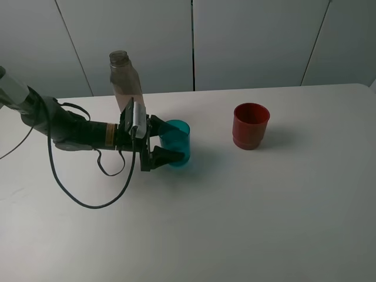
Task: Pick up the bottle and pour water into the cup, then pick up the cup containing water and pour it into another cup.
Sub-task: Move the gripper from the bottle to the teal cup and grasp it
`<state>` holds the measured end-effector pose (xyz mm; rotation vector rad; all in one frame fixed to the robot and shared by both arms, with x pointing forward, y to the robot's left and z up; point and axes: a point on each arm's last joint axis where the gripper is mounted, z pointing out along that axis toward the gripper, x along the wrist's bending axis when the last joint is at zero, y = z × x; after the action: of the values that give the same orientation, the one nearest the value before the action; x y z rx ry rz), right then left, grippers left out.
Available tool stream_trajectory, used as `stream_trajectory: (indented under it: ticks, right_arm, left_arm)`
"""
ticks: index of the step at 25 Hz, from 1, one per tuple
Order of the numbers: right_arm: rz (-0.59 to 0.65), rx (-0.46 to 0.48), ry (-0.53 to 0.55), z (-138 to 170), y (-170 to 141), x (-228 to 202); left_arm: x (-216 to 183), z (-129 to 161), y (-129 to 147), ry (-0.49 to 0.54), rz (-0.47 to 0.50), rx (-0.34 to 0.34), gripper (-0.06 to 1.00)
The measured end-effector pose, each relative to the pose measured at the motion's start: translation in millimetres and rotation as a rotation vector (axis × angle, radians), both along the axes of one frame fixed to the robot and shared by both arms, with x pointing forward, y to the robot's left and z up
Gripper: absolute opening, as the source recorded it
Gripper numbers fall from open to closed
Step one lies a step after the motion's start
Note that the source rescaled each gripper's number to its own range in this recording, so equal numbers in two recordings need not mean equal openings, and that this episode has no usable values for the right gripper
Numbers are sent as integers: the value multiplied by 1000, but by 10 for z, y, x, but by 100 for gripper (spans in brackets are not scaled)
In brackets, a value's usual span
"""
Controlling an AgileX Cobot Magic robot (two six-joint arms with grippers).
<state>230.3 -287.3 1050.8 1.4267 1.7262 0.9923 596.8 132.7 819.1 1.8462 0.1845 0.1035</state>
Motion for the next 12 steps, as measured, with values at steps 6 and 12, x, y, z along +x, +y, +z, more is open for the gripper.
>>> stream_trajectory:
  ticks: [6,12]
  right_arm:
    - [0,0,0,0,0,0]
    - [0,0,0,0,0,0]
  left_arm:
    - [21,-61,-62,-1,11,-1,100]
    - [47,-57,-80,-21,6,-6,100]
